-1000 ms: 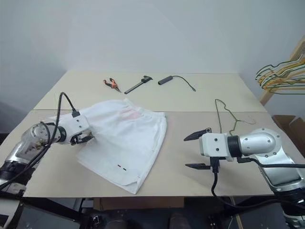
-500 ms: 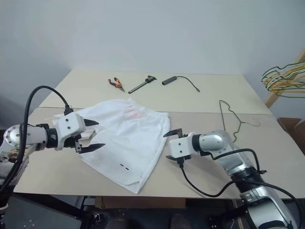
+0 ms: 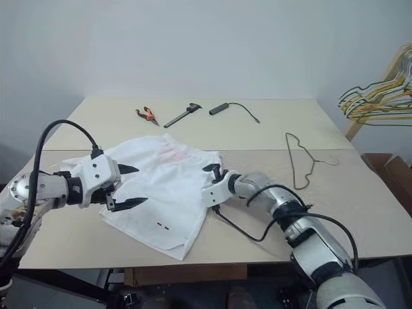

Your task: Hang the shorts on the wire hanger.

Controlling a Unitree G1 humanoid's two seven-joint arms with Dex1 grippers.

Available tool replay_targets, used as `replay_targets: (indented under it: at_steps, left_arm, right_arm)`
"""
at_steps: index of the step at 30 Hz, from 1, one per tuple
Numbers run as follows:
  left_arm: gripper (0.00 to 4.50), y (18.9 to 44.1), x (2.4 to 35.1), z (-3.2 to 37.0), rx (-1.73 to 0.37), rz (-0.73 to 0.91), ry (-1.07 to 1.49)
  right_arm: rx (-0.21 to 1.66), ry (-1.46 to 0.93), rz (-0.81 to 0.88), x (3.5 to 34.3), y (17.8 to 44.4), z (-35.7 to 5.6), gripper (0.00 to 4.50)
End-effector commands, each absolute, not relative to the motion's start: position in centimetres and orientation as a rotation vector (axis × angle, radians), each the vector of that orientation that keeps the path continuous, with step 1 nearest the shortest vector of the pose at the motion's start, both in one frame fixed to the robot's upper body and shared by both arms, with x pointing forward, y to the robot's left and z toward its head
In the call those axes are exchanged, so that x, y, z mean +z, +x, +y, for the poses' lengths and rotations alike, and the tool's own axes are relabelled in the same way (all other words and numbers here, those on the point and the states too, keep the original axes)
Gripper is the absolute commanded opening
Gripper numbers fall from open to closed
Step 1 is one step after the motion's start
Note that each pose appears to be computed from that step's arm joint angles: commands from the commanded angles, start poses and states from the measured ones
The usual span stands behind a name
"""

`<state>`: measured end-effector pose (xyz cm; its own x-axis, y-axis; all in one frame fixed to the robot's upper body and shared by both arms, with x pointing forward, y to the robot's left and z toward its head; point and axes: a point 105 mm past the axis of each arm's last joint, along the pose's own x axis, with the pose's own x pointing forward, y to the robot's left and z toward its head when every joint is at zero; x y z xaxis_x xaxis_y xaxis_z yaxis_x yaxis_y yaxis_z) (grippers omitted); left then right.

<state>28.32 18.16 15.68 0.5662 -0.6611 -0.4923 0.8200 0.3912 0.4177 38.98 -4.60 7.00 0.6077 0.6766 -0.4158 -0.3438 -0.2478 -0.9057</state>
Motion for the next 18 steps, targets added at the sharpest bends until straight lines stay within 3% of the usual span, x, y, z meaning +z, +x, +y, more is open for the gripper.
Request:
replay_targets:
  at_steps: [1,11,18]
  left_arm:
    - [4.47,28.2,16.8,18.1,-0.932,0.221,0.695]
    - [4.47,27.6,16.9,18.3,-0.909,0.221,0.694]
    - [4.50,27.6,16.9,18.1,-0.909,0.217,0.699]
  right_arm:
    - [0.912,-1.576,-0.261,6.8,40.4,-5.4,4.50]
    - [0.869,-1.577,-0.237,6.7,41.7,-5.4,4.50]
    - [0.883,-1.590,-0.236,7.1,41.9,-6.5,2.16]
